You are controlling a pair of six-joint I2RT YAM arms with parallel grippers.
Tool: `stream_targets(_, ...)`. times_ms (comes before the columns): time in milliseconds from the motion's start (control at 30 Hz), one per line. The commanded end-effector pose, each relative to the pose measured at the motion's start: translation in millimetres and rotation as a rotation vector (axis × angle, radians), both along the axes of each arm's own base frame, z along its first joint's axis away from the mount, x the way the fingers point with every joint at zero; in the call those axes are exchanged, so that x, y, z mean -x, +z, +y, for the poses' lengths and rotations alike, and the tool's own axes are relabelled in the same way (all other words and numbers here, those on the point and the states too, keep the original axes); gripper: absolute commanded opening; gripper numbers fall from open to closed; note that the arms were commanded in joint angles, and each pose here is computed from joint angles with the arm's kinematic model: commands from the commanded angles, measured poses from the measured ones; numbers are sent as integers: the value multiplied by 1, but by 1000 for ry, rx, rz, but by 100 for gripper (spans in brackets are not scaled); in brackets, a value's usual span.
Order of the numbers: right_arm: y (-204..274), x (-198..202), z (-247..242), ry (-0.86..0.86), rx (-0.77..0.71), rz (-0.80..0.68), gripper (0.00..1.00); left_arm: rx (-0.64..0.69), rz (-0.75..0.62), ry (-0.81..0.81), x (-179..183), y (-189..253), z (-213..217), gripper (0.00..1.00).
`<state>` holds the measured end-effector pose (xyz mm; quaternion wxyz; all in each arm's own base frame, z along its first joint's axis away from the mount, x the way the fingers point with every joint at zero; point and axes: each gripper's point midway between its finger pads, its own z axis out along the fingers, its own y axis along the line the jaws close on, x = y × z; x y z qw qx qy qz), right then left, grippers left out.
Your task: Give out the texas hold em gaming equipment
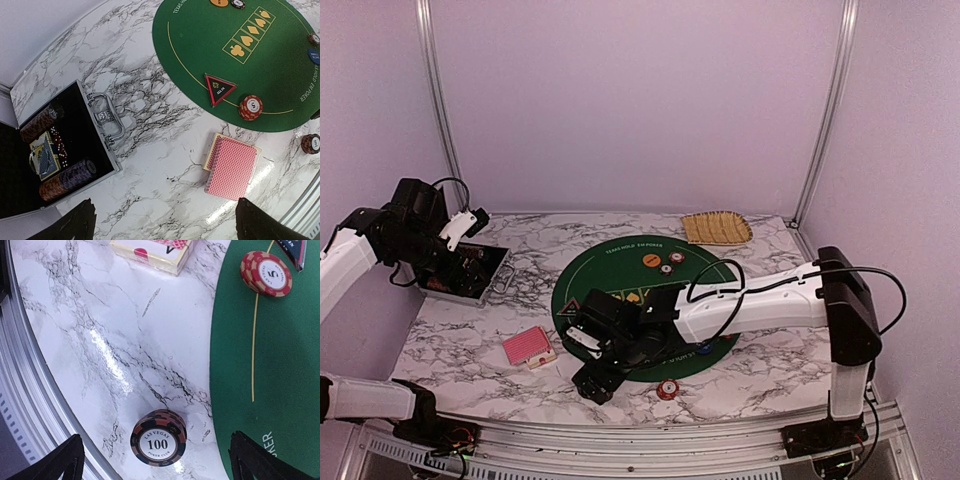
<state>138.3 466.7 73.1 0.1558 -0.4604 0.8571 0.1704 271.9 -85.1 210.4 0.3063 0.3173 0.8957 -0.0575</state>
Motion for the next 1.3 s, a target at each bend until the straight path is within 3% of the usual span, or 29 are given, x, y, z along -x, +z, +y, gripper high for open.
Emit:
stream_targets(0,16,2,14,21,-39,-10,99,15,21,-5,3,0,-2,99)
stream_targets(267,2,9,13,46,7,-5,89,18,17,-7,2,3,-2,99)
stream_targets(700,-16,0,8,22,68,-49,86,21,14,-7,3,5,-2,99)
stream_targets(1267,-35,2,3,23,101,-35,70,13,6,-6,4,6,-1,99)
